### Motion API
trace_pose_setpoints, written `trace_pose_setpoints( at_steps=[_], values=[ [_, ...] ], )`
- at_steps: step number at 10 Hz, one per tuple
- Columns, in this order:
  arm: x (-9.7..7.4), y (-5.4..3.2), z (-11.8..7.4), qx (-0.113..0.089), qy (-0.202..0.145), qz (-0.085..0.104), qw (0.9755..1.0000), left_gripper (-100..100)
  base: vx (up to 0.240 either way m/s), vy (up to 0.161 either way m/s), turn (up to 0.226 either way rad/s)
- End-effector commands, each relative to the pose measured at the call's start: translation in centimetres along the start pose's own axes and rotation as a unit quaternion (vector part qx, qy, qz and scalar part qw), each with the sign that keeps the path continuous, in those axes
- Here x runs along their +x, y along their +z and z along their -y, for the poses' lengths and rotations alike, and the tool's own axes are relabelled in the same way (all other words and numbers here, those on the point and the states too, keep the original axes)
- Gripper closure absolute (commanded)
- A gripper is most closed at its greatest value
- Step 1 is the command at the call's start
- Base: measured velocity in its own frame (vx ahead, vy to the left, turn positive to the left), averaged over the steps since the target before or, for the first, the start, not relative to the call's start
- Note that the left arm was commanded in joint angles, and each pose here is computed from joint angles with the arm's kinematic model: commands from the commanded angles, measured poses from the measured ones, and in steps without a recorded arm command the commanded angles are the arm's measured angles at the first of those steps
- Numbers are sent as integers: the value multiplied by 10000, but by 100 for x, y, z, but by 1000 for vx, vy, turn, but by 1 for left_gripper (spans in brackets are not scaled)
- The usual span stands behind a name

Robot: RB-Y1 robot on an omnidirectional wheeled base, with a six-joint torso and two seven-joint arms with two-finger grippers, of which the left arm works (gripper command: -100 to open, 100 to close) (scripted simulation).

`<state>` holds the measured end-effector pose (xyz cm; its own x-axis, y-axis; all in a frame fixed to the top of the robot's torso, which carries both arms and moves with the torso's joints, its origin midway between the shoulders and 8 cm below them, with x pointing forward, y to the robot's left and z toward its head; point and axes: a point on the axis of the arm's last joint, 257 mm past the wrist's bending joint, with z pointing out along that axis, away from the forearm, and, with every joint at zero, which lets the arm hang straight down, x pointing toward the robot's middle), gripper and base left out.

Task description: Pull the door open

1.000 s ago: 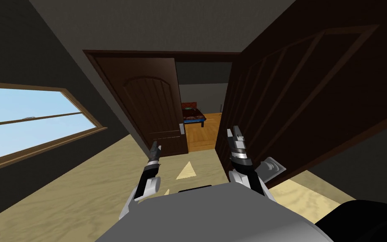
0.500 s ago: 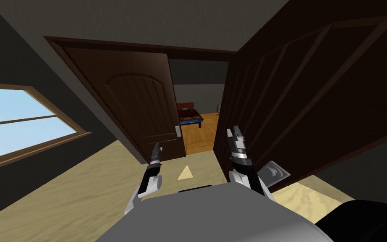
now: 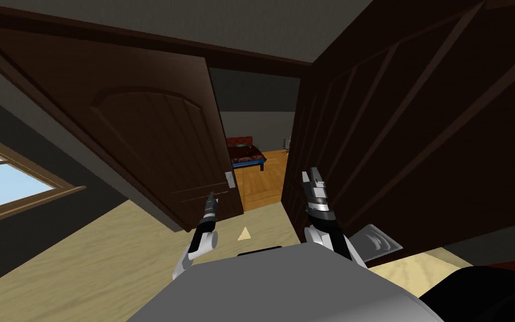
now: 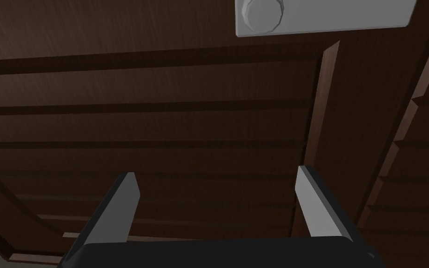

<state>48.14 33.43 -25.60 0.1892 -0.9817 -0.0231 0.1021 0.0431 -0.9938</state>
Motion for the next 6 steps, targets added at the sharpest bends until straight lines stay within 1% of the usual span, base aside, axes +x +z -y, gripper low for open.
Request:
trace_pose_setpoints(
  at_steps=[1,2,3,5,6],
  values=[
    [12,18,-133,-196,-29,17,9998,-100,209,-5,-144],
    [23,31,-217,-300,-50,25,9995,-100,194,-4,-175],
    [35,40,-281,-380,-68,29,9992,-100,177,16,-119],
    [63,57,-386,-513,-104,32,9986,-100,181,21,-85],
    [66,46,-350,-470,-93,30,9988,-100,74,19,-15]
  ],
)
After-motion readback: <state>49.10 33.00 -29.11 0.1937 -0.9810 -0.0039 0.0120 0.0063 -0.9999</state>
